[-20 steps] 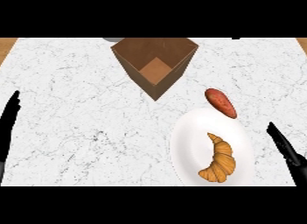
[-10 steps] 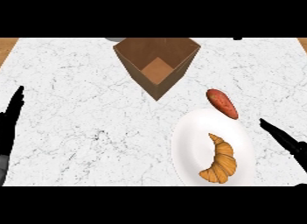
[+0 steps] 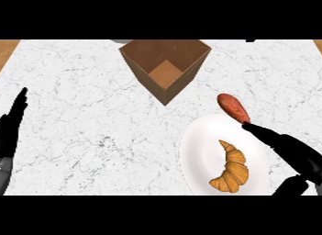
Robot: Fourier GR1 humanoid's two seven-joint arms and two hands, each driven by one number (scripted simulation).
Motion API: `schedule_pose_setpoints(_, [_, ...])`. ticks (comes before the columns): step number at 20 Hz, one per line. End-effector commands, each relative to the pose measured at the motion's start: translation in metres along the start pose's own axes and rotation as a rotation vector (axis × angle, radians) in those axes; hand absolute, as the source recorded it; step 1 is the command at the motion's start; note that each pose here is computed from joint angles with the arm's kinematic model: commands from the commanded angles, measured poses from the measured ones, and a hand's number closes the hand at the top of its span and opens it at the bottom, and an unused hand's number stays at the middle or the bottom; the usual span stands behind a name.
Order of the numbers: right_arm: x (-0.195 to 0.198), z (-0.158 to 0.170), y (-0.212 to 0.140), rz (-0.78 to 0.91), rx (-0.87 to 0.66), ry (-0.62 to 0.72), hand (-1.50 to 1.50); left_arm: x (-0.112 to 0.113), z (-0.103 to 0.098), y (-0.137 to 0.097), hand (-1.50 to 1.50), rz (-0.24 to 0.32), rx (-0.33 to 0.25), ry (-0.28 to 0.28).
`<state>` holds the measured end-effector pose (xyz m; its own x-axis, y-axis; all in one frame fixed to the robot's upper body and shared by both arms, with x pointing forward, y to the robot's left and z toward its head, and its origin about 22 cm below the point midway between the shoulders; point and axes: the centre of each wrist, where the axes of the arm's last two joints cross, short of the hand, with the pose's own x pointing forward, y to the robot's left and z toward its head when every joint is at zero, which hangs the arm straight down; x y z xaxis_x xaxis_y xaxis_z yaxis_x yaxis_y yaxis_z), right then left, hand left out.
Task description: Pick the croissant from the plate and place it in the cardboard box
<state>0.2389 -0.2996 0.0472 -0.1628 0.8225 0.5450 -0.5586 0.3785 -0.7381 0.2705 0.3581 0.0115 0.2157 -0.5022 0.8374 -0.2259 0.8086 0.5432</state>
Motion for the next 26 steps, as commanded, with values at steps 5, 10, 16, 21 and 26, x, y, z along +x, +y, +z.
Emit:
schedule_pose_setpoints(5, [0.020, -0.023, 0.028, 0.059, 0.048, 0.031, -1.50, 0.000, 0.006, 0.008, 0.00, 0.020, 0.005, -0.007])
schedule_pose_setpoints(10, [0.016, -0.026, 0.031, 0.064, 0.080, 0.060, -1.50, 0.014, 0.014, 0.017, 0.00, -0.012, -0.010, 0.002])
schedule_pose_setpoints(16, [0.019, -0.021, 0.014, 0.015, 0.051, 0.002, -1.50, 0.017, 0.006, 0.004, 0.00, -0.005, 0.028, -0.005])
schedule_pose_setpoints(21, [0.045, -0.012, 0.034, -0.013, 0.067, -0.073, -1.50, -0.005, 0.003, -0.004, 0.00, 0.012, -0.009, 0.013])
schedule_pose_setpoints(26, [0.056, -0.017, 0.016, 0.002, 0.065, -0.097, -1.50, 0.011, 0.010, 0.016, 0.00, 0.014, -0.006, 0.015])
